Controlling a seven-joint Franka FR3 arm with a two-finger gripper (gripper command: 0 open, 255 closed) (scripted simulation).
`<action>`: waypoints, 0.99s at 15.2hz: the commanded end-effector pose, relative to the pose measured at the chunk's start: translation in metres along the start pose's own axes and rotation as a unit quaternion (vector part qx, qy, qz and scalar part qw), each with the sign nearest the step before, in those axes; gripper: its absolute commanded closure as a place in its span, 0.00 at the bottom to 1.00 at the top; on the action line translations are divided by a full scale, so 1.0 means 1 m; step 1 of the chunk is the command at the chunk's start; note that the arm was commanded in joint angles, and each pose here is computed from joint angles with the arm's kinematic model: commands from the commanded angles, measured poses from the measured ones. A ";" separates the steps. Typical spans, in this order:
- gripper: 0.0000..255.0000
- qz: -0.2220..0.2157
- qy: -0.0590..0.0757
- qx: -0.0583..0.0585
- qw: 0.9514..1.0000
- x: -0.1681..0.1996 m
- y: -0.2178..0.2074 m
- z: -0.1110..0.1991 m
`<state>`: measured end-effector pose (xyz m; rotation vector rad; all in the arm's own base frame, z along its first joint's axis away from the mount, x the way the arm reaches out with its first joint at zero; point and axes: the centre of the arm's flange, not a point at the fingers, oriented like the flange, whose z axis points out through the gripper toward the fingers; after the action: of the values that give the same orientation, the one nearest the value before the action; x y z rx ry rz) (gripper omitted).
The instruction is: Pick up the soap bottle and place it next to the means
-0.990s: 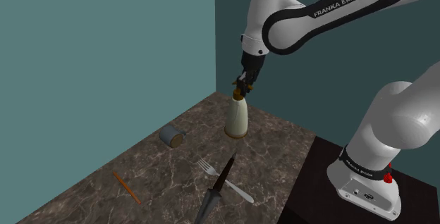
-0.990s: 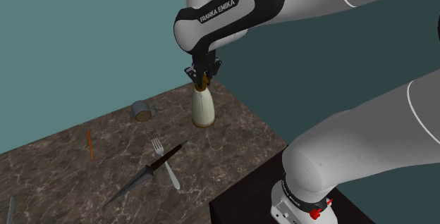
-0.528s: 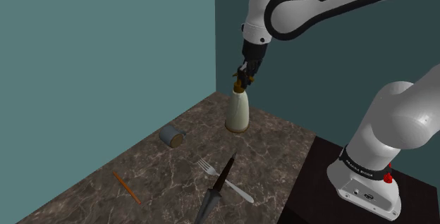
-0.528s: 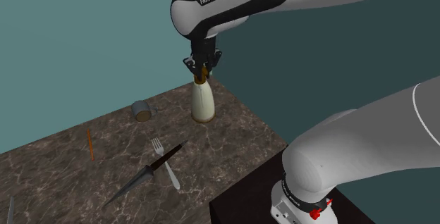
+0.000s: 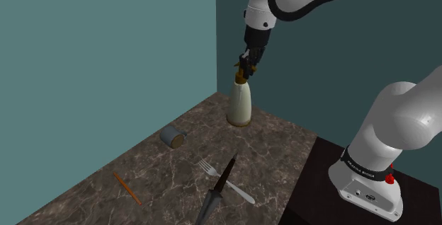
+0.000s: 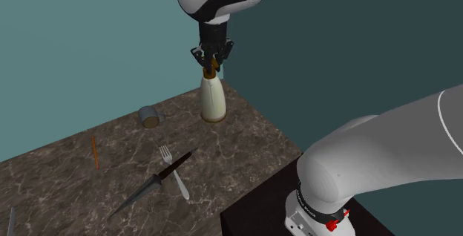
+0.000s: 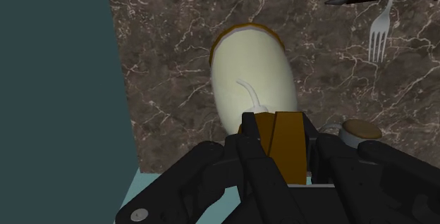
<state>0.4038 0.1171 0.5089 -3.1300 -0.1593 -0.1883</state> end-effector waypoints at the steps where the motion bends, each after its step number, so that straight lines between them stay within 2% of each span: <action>1: 1.00 0.000 0.000 0.000 1.000 0.000 0.000 -0.011; 15: 1.00 0.000 0.000 0.000 1.000 0.009 0.000 -0.085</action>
<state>0.4024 0.1177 0.5877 -3.1300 -0.1592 -0.1881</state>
